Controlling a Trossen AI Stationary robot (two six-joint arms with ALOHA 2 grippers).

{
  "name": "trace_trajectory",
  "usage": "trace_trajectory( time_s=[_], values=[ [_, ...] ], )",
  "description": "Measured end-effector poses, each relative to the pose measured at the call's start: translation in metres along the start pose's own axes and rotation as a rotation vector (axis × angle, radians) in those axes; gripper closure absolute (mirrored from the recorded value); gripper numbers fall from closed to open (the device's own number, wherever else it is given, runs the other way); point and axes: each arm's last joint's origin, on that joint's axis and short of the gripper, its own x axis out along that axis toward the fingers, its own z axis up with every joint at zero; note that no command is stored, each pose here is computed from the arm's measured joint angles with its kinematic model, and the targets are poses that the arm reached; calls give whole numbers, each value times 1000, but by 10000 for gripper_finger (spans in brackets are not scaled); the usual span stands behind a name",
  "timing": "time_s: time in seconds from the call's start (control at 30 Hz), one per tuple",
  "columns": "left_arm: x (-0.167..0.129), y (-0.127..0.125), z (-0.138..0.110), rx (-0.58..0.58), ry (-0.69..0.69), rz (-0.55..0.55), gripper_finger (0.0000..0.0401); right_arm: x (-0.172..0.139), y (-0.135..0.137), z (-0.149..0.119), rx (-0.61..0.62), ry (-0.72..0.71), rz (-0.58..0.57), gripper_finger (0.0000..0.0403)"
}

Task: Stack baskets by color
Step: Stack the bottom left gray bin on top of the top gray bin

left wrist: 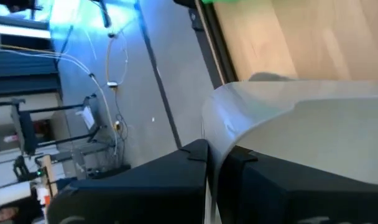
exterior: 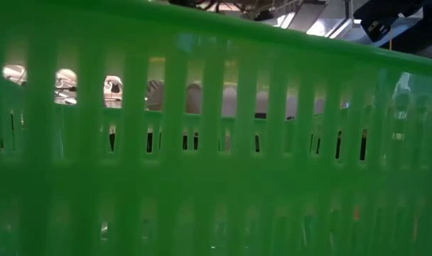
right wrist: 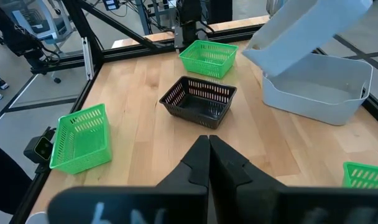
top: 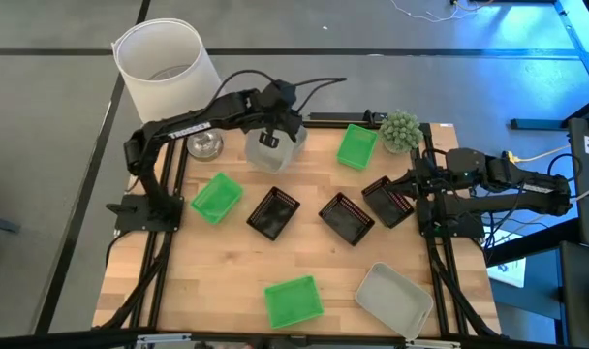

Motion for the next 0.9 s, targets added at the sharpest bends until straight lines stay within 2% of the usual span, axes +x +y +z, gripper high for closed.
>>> trace_trajectory(
  time_s=[0.13, 0.6, 0.9],
  values=[
    [13, -5, 2, 76, 32, -18, 401, 0, 0, 0, 0, 0, 0, 402],
    [35, -9, -8, 80, 9, -128, 401, 0, 0, 0, 0, -1, 0, 402],
    [30, -24, 0, 138, 22, -214, 401, 0, 0, 0, 0, 0, -1, 402]
  ],
)
